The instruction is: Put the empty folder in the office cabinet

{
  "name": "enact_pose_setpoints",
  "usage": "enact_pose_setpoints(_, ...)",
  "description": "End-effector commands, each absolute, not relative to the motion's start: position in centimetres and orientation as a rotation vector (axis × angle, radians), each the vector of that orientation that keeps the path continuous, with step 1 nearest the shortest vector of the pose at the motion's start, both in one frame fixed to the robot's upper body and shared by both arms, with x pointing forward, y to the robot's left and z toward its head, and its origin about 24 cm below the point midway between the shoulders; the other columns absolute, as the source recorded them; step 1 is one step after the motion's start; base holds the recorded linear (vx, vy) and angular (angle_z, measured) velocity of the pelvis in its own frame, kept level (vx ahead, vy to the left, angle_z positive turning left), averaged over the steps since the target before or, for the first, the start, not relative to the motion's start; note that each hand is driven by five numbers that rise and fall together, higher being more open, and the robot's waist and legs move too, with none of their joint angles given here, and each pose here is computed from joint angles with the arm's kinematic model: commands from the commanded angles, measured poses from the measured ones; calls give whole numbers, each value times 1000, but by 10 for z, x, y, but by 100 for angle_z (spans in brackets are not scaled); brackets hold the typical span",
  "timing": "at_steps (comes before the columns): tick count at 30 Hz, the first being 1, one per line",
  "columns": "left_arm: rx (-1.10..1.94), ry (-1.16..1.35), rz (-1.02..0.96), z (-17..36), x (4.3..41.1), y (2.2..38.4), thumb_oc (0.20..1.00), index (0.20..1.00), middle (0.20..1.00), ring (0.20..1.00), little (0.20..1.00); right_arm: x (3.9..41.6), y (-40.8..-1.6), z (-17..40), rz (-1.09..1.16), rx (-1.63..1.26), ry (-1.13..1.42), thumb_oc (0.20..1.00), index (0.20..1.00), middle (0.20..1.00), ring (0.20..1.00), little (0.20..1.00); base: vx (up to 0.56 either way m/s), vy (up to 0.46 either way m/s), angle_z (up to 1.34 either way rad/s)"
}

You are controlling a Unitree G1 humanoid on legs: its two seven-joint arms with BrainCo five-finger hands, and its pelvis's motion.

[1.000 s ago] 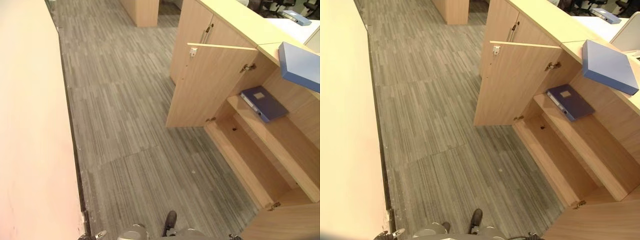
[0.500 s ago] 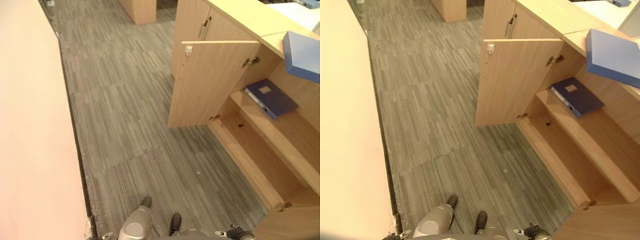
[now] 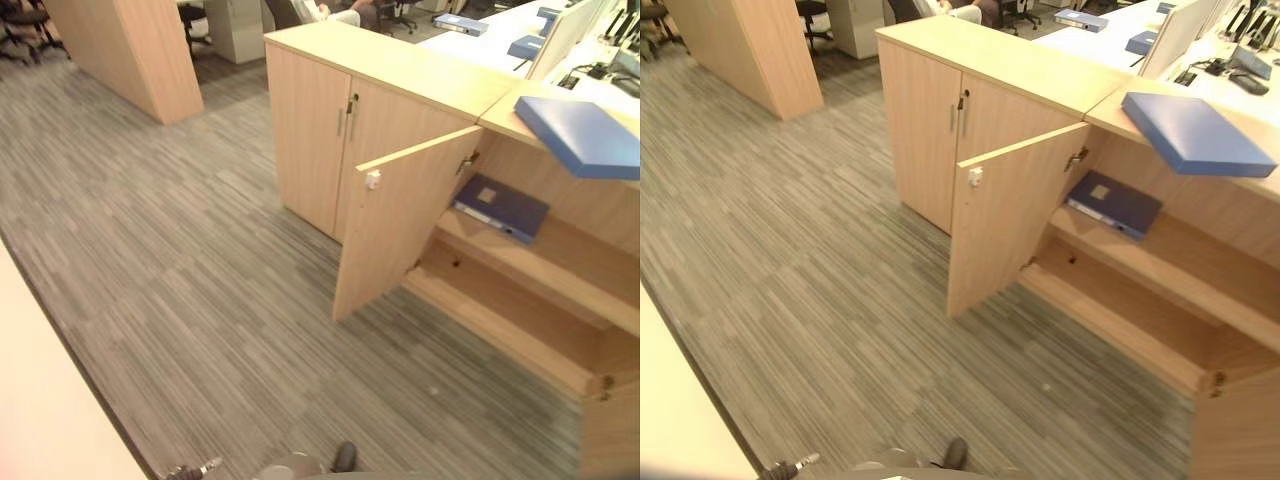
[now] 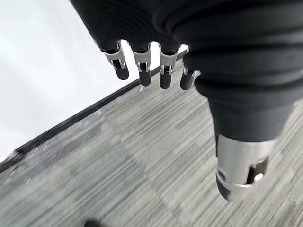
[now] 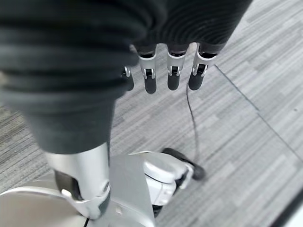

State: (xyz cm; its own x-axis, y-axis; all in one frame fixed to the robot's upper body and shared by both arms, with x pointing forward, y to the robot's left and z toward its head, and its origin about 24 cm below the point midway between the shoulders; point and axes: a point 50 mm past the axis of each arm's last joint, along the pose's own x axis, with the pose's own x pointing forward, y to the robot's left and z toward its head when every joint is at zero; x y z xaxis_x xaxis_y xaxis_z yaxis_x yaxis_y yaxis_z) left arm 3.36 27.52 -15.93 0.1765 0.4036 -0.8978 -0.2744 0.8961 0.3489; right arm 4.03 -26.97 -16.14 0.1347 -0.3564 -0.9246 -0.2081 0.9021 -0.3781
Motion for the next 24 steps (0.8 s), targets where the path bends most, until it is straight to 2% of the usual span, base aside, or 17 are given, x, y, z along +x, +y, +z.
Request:
enact_pose_setpoints(1, 172, 1317, 490, -153, 23, 292, 1000, 1000, 1000, 1000, 1000, 59, -247, -166, -32, -430, 1379, 1000, 1000, 1000, 1000, 1000, 112, 93, -162)
enact_pose_setpoints(2, 193, 1337, 460, -155, 22, 287, 1000, 1000, 1000, 1000, 1000, 110, -221, -162, 26, -440, 1266, 1000, 1000, 1000, 1000, 1000, 87, 91, -134)
enact_pose_setpoints(5, 164, 1360, 477, -157, 15, 283, 1000, 1000, 1000, 1000, 1000, 106, -232, -160, -7, -438, 1260, 1000, 1000, 1000, 1000, 1000, 79, -17, -95)
enact_pose_setpoints(7, 168, 1321, 485, -155, 28, 287, 1000, 1000, 1000, 1000, 1000, 99, -229, -163, -17, -422, 1285, 1000, 1000, 1000, 1000, 1000, 231, -207, -56)
enact_pose_setpoints(11, 157, 1338, 494, -156, 23, 286, 1000, 1000, 1000, 1000, 1000, 71, -234, -168, -47, -401, 1386, 1000, 1000, 1000, 1000, 1000, 459, -299, 82)
enact_pose_setpoints(16, 156, 1359, 441, -161, 22, 274, 1000, 1000, 1000, 1000, 1000, 75, -246, -164, -117, -403, 1379, 1000, 1000, 1000, 1000, 1000, 281, -260, 39)
enact_pose_setpoints(24, 150, 1292, 402, -161, 43, 266, 1000, 1000, 1000, 1000, 1000, 78, -254, -161, -170, -413, 1361, 1000, 1000, 1000, 1000, 1000, 206, -221, 14)
